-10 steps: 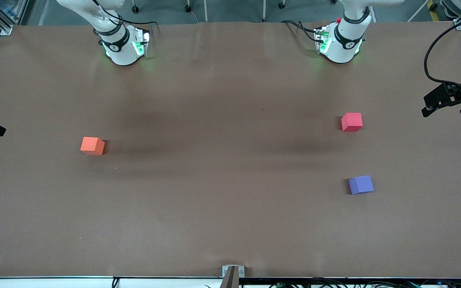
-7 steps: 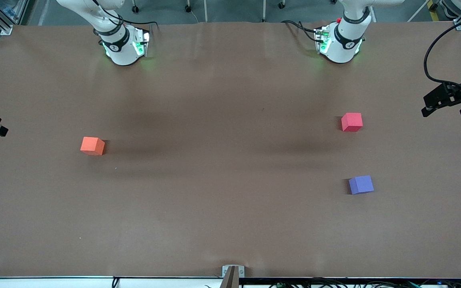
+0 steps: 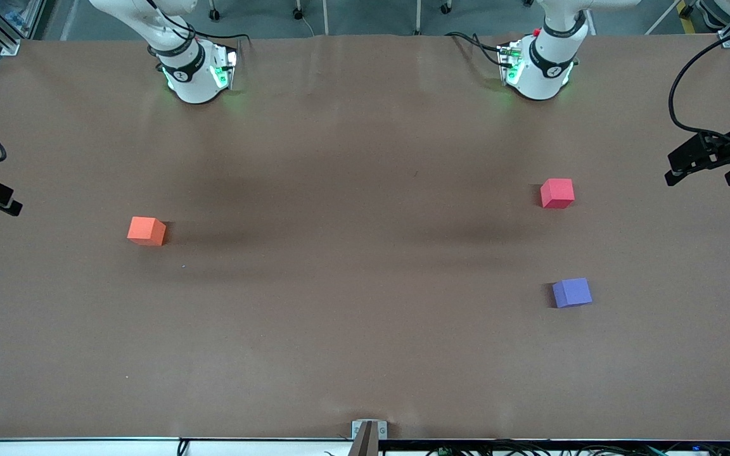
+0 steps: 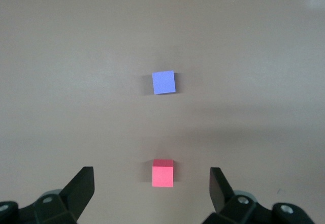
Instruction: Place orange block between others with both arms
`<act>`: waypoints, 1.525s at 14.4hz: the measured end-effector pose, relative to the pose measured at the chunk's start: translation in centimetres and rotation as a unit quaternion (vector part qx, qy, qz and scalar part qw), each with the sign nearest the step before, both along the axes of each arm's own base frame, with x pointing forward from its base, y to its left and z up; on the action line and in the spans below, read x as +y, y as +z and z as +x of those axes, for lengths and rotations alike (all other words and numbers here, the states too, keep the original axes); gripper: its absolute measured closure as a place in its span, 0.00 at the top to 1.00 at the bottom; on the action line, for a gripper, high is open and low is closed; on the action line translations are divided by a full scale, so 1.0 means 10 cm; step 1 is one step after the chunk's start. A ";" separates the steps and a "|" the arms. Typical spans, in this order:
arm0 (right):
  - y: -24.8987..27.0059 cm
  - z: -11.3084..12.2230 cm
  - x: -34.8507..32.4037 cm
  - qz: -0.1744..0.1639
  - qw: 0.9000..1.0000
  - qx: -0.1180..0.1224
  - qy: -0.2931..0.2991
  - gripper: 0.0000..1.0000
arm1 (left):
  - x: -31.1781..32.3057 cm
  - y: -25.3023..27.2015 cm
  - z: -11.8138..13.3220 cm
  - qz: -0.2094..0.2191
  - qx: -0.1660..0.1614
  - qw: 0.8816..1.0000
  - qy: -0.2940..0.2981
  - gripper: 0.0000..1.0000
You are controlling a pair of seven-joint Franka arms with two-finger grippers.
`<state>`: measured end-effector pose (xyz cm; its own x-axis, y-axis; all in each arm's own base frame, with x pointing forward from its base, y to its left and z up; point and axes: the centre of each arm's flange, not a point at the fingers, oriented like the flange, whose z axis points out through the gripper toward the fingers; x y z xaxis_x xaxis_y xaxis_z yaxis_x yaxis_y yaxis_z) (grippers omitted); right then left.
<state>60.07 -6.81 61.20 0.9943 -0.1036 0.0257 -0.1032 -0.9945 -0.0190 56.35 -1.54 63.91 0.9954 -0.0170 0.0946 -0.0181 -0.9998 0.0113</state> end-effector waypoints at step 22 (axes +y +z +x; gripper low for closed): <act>-3.86 -0.42 -0.10 0.004 0.991 0.136 0.012 1.00 | 0.01 -0.05 0.01 0.001 0.002 1.000 0.000 1.00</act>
<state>55.89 -7.84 22.62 0.9665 -0.0783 -0.2445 -0.0811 -0.9967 -0.0015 56.40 -1.45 63.40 0.9957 -0.0177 0.0905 -0.0187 -0.9998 0.0102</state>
